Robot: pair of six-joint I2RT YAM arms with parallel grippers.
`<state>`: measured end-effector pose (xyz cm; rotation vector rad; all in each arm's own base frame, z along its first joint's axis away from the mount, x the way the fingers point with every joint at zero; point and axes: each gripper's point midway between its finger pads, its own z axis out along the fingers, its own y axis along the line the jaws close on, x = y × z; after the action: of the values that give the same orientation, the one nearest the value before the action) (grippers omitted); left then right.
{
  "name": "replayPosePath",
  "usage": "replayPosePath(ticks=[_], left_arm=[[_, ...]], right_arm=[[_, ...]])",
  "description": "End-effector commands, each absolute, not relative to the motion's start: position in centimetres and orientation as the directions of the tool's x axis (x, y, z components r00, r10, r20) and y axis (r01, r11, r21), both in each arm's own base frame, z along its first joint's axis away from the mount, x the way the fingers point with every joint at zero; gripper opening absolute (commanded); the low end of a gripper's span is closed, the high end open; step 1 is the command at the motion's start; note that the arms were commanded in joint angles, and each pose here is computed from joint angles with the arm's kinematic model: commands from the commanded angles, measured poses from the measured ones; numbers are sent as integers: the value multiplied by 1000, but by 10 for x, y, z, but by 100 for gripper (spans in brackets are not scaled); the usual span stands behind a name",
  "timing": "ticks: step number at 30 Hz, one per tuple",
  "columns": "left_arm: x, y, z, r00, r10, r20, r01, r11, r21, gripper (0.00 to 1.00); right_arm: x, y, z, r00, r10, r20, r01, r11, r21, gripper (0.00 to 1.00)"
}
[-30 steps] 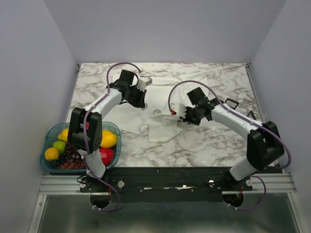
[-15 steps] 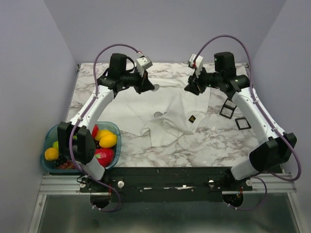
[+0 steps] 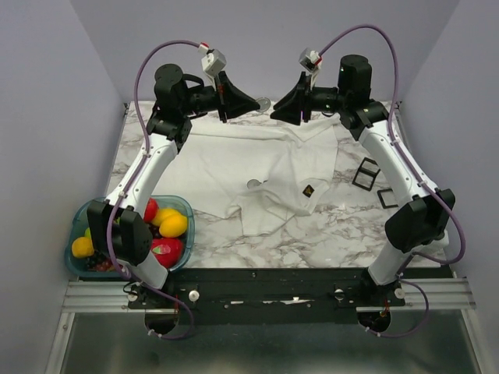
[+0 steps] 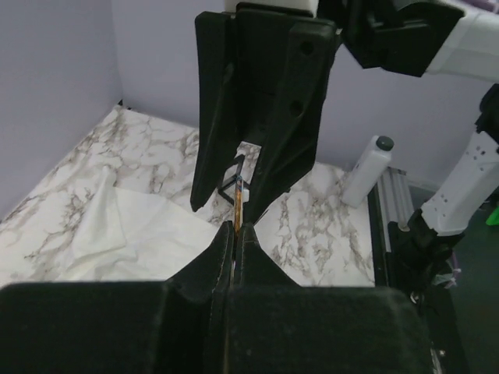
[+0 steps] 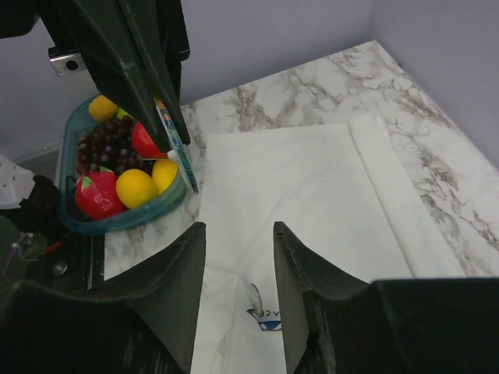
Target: Remove the brooch from the garment
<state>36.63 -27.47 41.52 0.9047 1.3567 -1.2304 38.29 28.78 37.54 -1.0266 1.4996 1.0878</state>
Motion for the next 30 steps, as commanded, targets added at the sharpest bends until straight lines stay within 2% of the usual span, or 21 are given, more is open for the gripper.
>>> replayPosePath(ticks=[1, 6, 11, 24, 30], left_arm=[[346, -273, 432, -175, -141, -974, 980, 66, -185, 0], [349, -274, 430, -193, -145, -971, 977, 65, -204, 0], [351, -274, 427, -201, -142, -969, 975, 63, -212, 0], [347, -278, 422, -214, -133, -968, 975, 39, -221, 0], [342, -284, 421, -216, -125, -968, 975, 14, -220, 0]], right_arm=[[361, 294, 412, -145, -16, -989, -982, 125, 142, 47], [340, 295, 421, -161, -4, -987, -987, 24, 161, 44], [334, 294, 414, -186, -6, -982, -982, 6, 186, 43], [344, 296, 419, -224, 30, -974, -973, 48, 225, 38], [346, 297, 416, -239, 33, -970, -969, 56, 241, 33]])
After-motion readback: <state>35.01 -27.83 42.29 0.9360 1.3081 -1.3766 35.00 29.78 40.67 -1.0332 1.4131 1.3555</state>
